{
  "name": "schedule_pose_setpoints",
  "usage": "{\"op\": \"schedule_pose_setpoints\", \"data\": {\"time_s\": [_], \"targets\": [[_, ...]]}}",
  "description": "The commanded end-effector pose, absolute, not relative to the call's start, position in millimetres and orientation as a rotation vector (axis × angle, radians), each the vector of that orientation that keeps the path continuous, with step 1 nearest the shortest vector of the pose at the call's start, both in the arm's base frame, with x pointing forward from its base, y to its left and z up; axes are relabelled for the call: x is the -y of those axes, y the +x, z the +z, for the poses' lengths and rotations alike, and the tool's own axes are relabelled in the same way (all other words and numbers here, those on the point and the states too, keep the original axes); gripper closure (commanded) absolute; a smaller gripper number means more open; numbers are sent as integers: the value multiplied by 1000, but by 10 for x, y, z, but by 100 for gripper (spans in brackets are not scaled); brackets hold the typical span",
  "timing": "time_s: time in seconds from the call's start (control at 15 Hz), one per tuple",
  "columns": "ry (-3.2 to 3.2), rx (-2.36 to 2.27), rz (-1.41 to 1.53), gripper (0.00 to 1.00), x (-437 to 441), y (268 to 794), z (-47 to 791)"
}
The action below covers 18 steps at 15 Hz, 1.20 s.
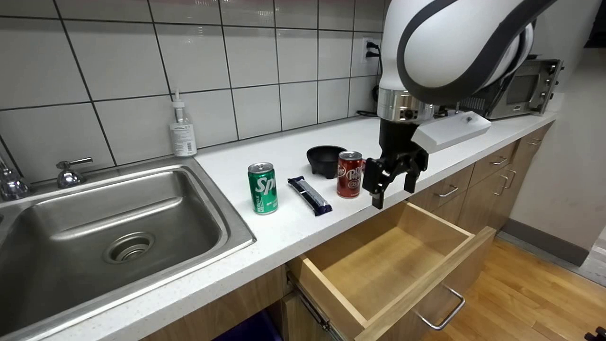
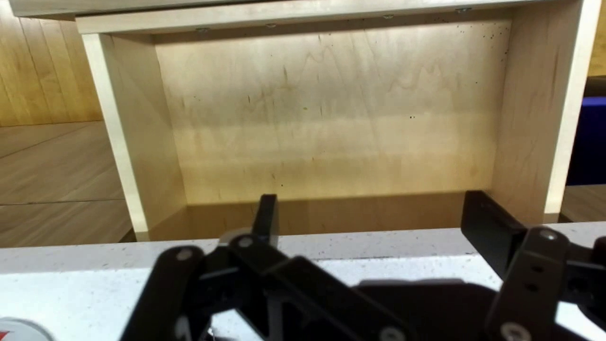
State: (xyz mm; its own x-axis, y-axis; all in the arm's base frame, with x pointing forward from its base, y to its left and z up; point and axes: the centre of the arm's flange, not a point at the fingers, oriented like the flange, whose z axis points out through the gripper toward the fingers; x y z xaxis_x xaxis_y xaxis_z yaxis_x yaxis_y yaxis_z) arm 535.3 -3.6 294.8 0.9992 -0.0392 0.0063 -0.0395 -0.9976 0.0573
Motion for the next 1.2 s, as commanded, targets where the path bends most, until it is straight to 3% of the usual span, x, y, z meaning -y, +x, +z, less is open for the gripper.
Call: {"op": "schedule_pose_setpoints", "data": {"time_s": [0.0, 1.13], "targets": [[3078, 73, 9, 0, 78, 5403, 3146], [3043, 56, 186, 0, 31, 5984, 3762]]}}
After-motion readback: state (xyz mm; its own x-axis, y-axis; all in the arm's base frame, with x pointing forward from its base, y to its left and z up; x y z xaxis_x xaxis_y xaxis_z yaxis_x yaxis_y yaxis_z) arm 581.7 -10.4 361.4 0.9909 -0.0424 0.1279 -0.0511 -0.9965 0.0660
